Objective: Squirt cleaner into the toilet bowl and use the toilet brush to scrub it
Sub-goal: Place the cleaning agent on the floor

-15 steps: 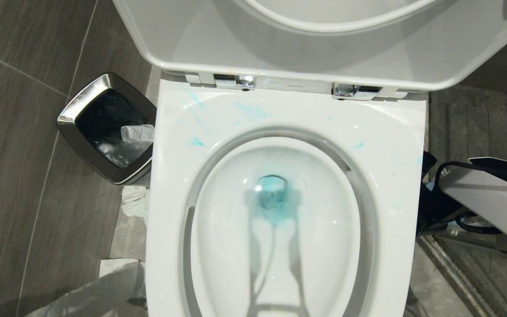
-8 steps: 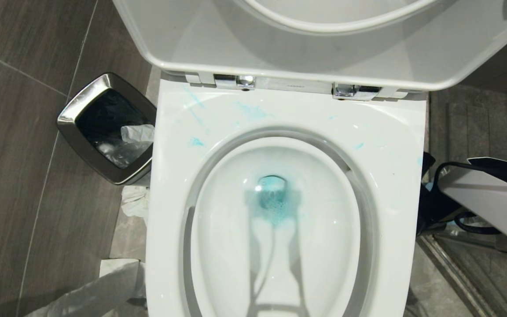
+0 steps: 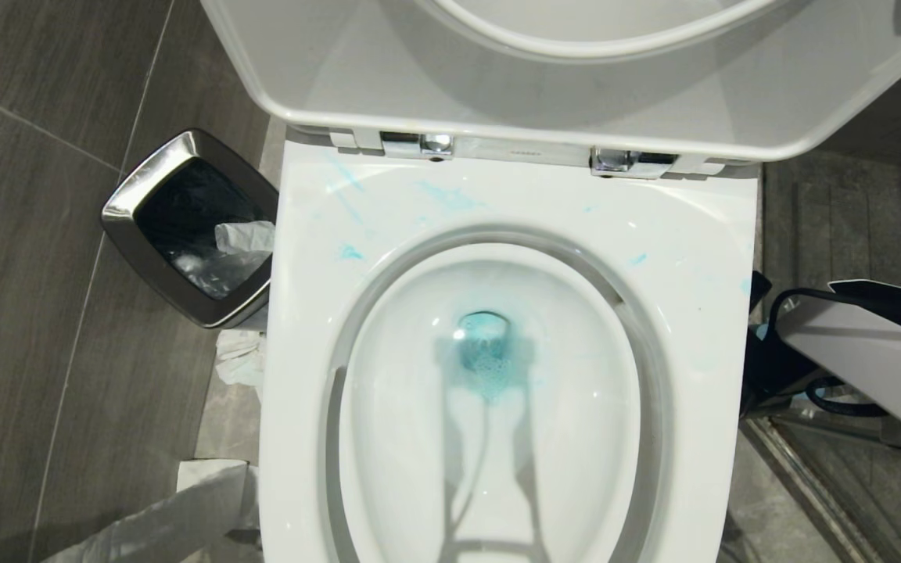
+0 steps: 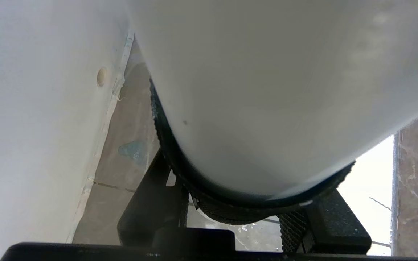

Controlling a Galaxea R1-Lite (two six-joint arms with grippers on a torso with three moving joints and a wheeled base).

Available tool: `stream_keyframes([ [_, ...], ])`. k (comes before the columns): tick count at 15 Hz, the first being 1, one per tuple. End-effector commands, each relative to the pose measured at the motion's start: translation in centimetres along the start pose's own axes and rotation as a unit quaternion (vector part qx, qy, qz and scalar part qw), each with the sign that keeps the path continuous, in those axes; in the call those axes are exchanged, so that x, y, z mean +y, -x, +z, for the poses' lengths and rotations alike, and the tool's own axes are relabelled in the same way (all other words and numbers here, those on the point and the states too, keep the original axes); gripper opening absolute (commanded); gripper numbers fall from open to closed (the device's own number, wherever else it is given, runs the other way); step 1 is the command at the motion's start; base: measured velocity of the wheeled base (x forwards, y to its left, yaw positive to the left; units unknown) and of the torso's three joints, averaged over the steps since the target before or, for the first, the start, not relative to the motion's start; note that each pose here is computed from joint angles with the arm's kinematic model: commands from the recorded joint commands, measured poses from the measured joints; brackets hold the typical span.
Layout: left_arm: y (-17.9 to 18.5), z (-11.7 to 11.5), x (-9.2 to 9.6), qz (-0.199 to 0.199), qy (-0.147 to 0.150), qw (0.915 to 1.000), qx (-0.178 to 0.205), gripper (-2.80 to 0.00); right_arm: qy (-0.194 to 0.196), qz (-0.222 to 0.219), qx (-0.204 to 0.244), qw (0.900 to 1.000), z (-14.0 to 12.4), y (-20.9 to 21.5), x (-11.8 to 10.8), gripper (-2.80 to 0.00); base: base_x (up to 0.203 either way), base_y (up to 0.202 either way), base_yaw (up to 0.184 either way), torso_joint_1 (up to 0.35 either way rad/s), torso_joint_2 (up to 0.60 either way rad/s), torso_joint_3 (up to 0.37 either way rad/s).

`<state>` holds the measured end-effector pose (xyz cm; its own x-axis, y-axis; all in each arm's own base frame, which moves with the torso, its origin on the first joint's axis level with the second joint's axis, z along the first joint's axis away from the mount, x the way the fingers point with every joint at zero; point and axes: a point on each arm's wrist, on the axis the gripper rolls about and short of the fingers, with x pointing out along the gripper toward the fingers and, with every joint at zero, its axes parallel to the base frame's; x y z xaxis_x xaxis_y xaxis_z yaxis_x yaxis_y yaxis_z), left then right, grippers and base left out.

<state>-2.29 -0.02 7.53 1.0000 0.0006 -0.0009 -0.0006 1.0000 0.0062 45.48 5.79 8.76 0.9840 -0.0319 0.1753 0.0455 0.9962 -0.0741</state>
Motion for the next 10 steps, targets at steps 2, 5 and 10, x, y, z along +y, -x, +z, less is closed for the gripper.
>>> stream_keyframes([
  [2, -0.02, -0.04, 0.00, 0.000, 0.000, 1.0000, 0.001, -2.80, 0.001, -0.001, -0.003, 1.000, -0.06, -0.06, 0.03, -2.80, 0.000, 0.000, 0.000, 0.000, 0.00, 0.000],
  [5, -0.02, -0.04, 0.00, 0.000, 0.000, 1.0000, 0.001, -2.80, 0.001, -0.001, -0.002, 1.000, -0.13, -0.02, 0.03, -2.80, 0.000, 0.000, 0.000, 0.000, 0.00, 0.000],
  [10, -0.02, -0.04, 0.00, 0.000, 0.000, 1.0000, 0.001, -2.80, 0.001, 0.000, -0.001, 1.000, -0.14, 0.09, 0.08, -2.80, 0.000, 0.000, 0.000, 0.000, 0.00, 0.000],
])
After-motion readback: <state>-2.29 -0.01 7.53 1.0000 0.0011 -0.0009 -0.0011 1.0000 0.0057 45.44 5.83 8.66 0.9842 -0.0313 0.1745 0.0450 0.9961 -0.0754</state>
